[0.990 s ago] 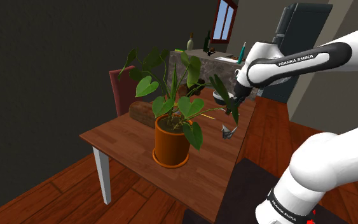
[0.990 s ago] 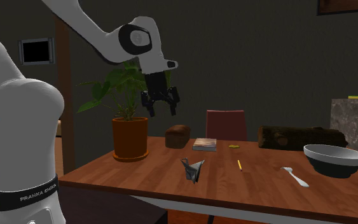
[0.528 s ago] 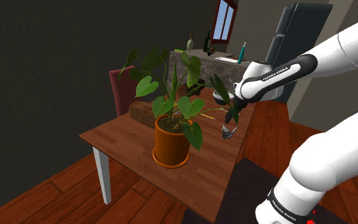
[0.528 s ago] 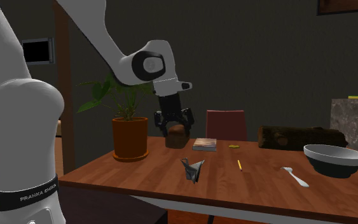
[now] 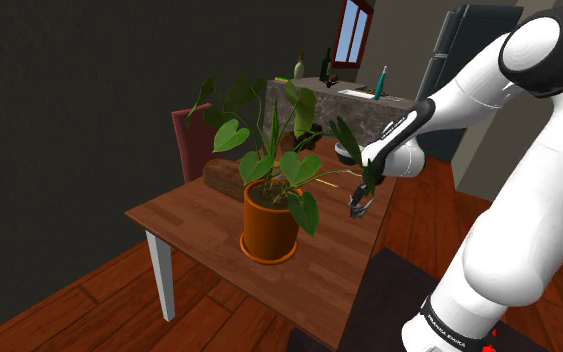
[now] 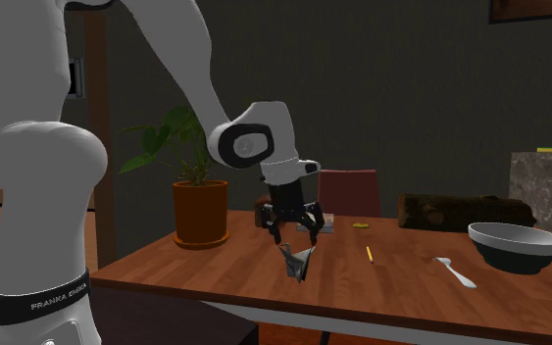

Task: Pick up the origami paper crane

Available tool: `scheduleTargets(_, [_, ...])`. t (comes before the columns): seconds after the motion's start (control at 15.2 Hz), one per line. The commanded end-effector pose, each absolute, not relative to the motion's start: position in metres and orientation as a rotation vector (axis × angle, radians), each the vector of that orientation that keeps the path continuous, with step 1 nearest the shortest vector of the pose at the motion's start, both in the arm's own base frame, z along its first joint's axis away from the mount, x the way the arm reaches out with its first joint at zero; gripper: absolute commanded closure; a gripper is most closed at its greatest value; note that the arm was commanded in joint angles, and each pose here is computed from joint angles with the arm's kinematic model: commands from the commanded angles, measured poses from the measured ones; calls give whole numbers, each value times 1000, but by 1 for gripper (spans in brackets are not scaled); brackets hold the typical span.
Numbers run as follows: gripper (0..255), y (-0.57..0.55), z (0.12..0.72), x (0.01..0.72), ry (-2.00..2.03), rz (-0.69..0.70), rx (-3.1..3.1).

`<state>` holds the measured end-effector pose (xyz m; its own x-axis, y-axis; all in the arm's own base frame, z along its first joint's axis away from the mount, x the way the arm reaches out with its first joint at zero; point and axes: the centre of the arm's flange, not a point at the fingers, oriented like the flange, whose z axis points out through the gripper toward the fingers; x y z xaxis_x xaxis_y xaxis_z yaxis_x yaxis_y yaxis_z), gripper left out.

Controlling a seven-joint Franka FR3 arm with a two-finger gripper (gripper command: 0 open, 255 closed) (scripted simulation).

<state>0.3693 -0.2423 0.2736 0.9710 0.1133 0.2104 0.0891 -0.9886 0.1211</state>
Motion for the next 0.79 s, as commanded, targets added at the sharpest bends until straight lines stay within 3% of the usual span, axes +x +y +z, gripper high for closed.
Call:
scheduleTargets(0.0, [0,-247,260,369,152,334,3003])
scheduleTargets(0.46, [0,-247,231,369,152,334,3003])
scheduleTargets(0.53, [255,-247,231,369,152,334,3003])
scheduleTargets(0.73, [255,-247,231,369,152,334,3003])
